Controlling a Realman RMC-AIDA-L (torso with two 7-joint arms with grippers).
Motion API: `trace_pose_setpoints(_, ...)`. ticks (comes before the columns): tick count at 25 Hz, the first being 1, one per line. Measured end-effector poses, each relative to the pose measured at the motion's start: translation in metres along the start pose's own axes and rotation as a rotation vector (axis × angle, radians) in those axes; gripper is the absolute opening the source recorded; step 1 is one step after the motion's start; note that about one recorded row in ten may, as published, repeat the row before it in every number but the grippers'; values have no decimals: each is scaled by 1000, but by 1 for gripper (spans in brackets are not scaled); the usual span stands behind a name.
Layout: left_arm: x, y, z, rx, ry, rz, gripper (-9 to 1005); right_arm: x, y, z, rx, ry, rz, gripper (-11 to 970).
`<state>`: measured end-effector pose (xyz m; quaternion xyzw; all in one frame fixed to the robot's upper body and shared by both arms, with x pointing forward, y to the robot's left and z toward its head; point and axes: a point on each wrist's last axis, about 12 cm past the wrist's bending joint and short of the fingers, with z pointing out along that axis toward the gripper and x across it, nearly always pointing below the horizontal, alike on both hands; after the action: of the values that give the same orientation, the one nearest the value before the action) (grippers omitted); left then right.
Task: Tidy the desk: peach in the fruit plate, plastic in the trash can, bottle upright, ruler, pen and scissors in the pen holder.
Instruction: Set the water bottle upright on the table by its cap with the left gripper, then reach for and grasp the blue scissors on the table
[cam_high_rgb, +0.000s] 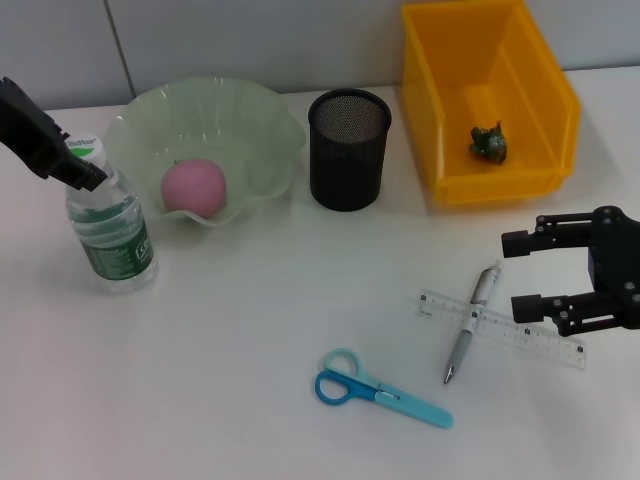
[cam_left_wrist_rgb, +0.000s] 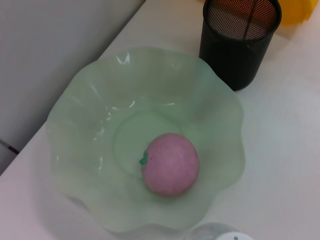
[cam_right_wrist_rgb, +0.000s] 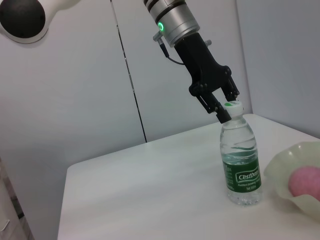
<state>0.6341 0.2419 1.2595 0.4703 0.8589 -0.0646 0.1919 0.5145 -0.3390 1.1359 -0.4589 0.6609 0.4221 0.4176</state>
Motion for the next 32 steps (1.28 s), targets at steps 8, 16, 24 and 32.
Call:
trace_pose_setpoints(8, 2, 1, 0, -1, 0, -27, 531, 0, 0, -1, -2, 0, 0, 745)
trace_pose_setpoints(16, 1, 1, 0, 4, 7, -49, 586, -1, 1, -1, -10, -1, -1, 744)
trace_pose_setpoints(24, 0, 0, -4, 1, -5, -49, 655, -1, 1, -1, -11, -1, -1, 744)
trace_pose_setpoints(32, 1, 2, -14, -11, -65, -62, 738, -2, 2, -3, -10, -9, -7, 745)
